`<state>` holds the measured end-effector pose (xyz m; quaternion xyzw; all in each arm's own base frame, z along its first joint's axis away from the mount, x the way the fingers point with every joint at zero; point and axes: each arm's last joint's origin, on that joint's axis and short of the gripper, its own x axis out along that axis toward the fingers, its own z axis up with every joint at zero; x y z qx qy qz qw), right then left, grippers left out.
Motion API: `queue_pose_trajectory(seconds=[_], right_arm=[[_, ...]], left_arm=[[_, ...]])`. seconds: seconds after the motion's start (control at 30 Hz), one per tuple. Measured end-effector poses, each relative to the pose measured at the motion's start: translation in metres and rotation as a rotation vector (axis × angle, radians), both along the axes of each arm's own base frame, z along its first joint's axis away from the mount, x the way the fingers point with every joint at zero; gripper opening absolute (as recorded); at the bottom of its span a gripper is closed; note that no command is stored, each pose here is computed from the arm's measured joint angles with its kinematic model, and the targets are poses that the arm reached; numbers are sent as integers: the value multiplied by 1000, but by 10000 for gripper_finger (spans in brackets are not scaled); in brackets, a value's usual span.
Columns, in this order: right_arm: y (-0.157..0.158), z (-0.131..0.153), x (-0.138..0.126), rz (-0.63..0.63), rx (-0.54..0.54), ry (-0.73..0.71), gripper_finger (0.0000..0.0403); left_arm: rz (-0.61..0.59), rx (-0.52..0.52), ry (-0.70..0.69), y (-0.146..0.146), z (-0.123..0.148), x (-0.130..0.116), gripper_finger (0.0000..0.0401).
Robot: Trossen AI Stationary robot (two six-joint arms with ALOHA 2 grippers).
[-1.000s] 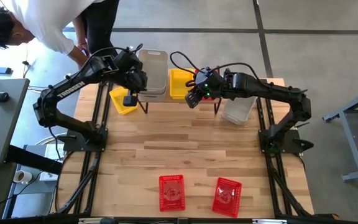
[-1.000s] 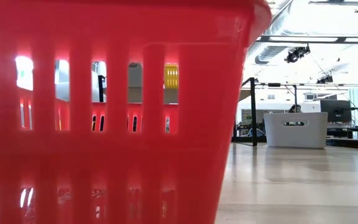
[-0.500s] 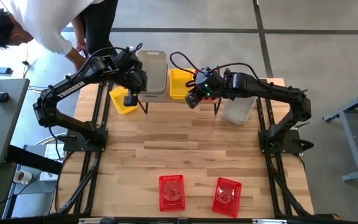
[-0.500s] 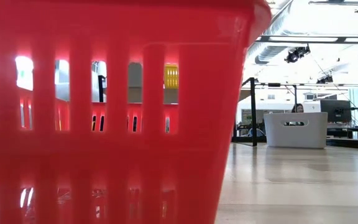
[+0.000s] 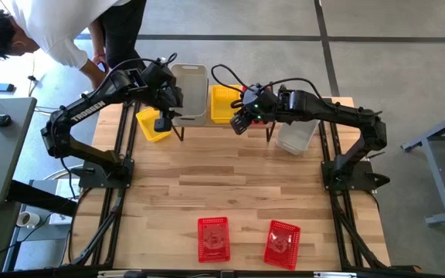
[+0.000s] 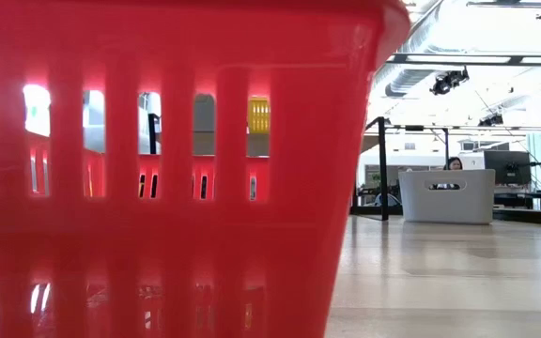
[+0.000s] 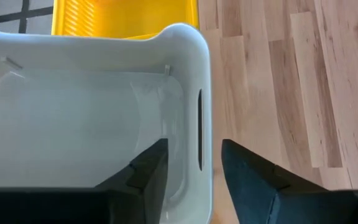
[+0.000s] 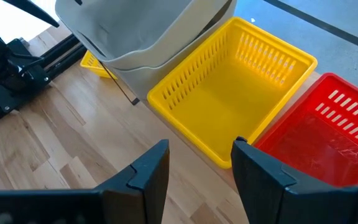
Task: Stack baskets on shelf by color
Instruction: Stack the bottom gray bin on top of the other gray bin on the shelf
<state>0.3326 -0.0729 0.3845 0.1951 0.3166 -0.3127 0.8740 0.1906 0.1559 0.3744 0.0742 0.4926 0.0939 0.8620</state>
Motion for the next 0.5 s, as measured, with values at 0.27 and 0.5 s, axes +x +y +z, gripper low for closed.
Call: queue_pose_trajectory(seconds=[0.27,0.5], right_arm=[[-4,0,-1,-16,-4,8,156],[-7,0,-2,-25,-3,8,156]], left_arm=[[-2,-14,0,-4,0,2,147],[8,-43,49,1,-10,10,148]])
